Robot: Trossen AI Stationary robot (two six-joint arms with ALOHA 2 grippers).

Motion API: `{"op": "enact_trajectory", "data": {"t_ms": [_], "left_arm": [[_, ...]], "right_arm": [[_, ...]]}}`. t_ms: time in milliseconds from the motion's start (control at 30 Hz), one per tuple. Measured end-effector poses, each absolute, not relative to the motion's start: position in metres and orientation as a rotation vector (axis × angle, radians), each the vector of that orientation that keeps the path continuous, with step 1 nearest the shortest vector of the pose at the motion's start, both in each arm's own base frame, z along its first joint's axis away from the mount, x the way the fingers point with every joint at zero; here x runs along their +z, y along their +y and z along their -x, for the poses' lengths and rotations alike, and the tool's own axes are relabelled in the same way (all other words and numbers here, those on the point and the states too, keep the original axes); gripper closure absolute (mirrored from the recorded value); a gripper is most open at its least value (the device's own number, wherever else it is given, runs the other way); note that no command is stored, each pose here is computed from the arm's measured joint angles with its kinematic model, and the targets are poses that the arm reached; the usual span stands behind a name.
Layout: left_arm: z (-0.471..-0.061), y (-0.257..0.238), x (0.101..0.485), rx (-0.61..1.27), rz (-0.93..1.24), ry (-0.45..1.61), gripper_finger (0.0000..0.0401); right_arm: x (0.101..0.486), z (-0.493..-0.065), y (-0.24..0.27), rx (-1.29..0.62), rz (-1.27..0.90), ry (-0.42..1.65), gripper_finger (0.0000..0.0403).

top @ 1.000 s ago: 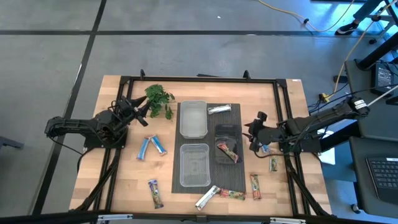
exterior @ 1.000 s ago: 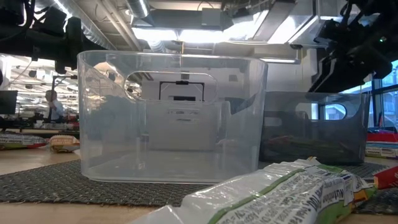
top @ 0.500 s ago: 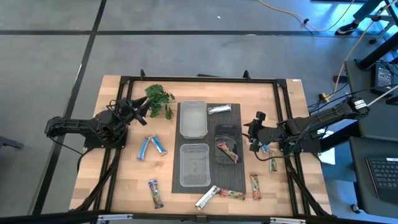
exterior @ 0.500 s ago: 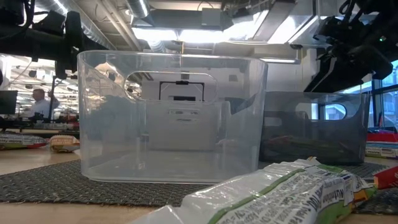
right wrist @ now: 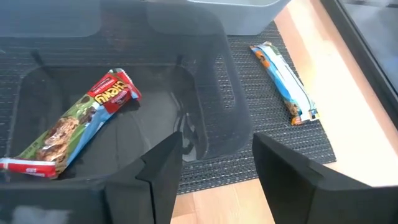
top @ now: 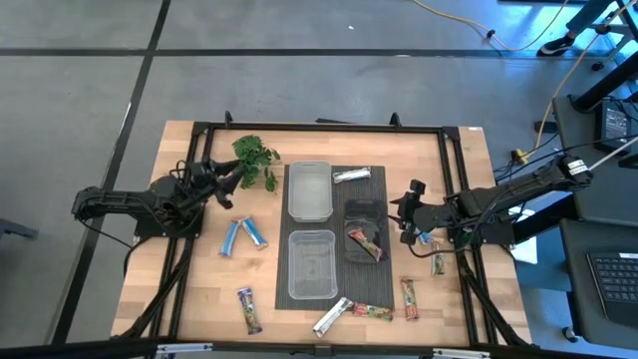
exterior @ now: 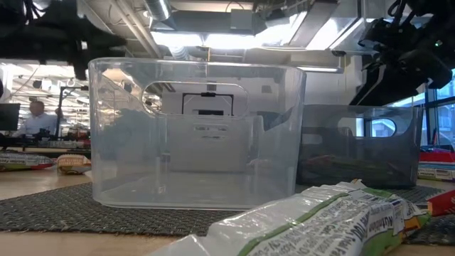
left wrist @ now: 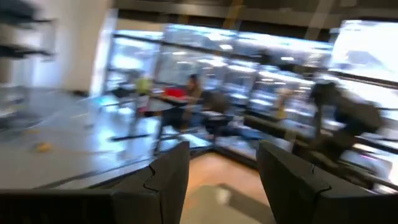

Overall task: Pick and place Granola Bars by type
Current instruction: Put the yellow granola bar into the gray bin

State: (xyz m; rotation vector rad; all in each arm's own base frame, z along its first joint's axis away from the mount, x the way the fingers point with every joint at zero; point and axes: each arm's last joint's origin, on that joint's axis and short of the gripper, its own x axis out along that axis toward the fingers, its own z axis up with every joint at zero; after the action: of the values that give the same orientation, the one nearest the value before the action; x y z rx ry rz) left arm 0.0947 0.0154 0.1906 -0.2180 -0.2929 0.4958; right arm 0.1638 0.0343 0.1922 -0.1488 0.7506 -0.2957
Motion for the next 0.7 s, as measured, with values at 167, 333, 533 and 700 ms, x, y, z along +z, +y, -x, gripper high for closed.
{"op": "enact_trajectory", "data": {"t_ms": [167,333,533,700], "left_arm": [[-0.097,0.011,0.193,0.341,0.219,-0.298,0.0223],[-0.104,0.012,0.204,0.355,0.281,-0.242,0.0223],[-0.126,0.010,0.238,0.312,0.257,-0.078,0.0223],[-0.155,0.011,0.264,0.376,0.347,0.152,0.0223]], "right_arm": [[0.192,-0.165,0.029,-0.327,0.139,0.754,0.0205],[0.192,-0.166,0.022,-0.366,0.124,0.757,0.0205],[0.192,-0.167,0.014,-0.415,0.102,0.761,0.0205],[0.192,-0.167,0.011,-0.453,0.035,0.749,0.0205]]}}
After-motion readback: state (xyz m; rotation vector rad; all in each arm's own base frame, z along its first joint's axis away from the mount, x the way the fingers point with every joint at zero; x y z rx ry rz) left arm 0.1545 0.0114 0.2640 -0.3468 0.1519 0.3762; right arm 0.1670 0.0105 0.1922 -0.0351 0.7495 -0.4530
